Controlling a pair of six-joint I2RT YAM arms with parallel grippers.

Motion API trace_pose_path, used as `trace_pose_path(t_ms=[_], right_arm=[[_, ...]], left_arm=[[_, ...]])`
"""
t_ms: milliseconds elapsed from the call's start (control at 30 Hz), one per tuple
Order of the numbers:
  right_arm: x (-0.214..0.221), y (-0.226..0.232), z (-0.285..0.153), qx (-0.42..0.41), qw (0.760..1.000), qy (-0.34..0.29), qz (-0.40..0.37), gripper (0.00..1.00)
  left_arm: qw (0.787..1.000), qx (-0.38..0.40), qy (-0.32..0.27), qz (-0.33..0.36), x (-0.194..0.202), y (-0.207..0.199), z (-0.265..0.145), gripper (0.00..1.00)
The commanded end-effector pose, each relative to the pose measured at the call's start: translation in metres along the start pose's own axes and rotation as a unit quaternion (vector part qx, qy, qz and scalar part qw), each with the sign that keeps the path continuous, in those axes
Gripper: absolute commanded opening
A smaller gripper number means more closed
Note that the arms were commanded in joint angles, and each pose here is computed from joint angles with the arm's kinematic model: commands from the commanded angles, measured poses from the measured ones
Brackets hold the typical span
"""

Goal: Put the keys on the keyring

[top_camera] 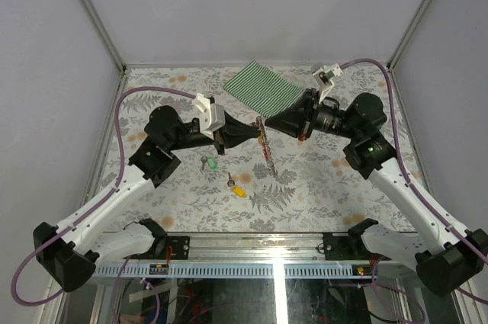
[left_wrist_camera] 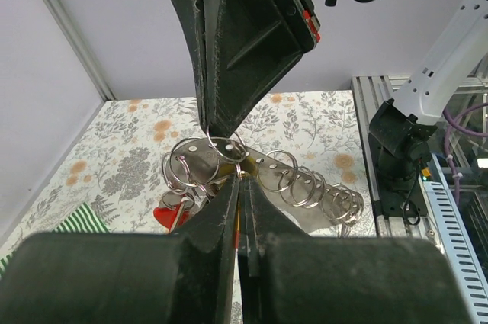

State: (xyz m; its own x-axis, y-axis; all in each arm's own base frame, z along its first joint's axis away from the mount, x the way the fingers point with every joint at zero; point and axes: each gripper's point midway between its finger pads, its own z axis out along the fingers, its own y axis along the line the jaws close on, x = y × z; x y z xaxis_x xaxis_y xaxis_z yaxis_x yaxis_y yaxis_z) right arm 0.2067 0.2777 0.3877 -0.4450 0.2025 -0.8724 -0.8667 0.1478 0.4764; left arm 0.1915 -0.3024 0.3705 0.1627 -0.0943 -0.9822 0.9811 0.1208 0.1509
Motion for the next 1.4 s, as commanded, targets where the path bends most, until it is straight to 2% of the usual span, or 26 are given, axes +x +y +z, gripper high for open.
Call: trace_pose_path(t_ms=[0, 233, 433, 833, 967, 1367], right_arm=[[-0.047, 0.021, -0.007, -0.006, 0.993, -0.106, -0.045, 0.0], [-0.053, 0.024, -0.012, -0.013, 0.987, -0.153, -0.039, 0.0], [-0.053, 0.031, -0.017, -0.024, 0.984, -0.167, -0.059, 0.0], [-0.047, 0.053, -0.031, -0.056, 0.973, -0.173, -0.14, 0.0], [-0.046, 0.062, -0.035, -0.069, 0.967, -0.174, -0.171, 0.0], [-0.041, 0.081, -0.04, -0.11, 0.953, -0.168, -0.228, 0.0]], left_arm=[[0.999, 0.001, -0.039, 0.018, -0.027, -0.005, 0.002, 0.01], [0.998, 0.001, -0.057, 0.009, -0.032, -0.007, 0.006, 0.07], [0.997, 0.007, -0.073, 0.004, -0.04, -0.011, 0.007, 0.15], [0.989, -0.012, -0.144, -0.017, -0.067, -0.015, -0.002, 0.21], [0.986, -0.013, -0.165, -0.015, -0.08, -0.017, -0.006, 0.26], [0.983, 0.069, -0.17, -0.013, -0.09, -0.037, 0.006, 0.33]])
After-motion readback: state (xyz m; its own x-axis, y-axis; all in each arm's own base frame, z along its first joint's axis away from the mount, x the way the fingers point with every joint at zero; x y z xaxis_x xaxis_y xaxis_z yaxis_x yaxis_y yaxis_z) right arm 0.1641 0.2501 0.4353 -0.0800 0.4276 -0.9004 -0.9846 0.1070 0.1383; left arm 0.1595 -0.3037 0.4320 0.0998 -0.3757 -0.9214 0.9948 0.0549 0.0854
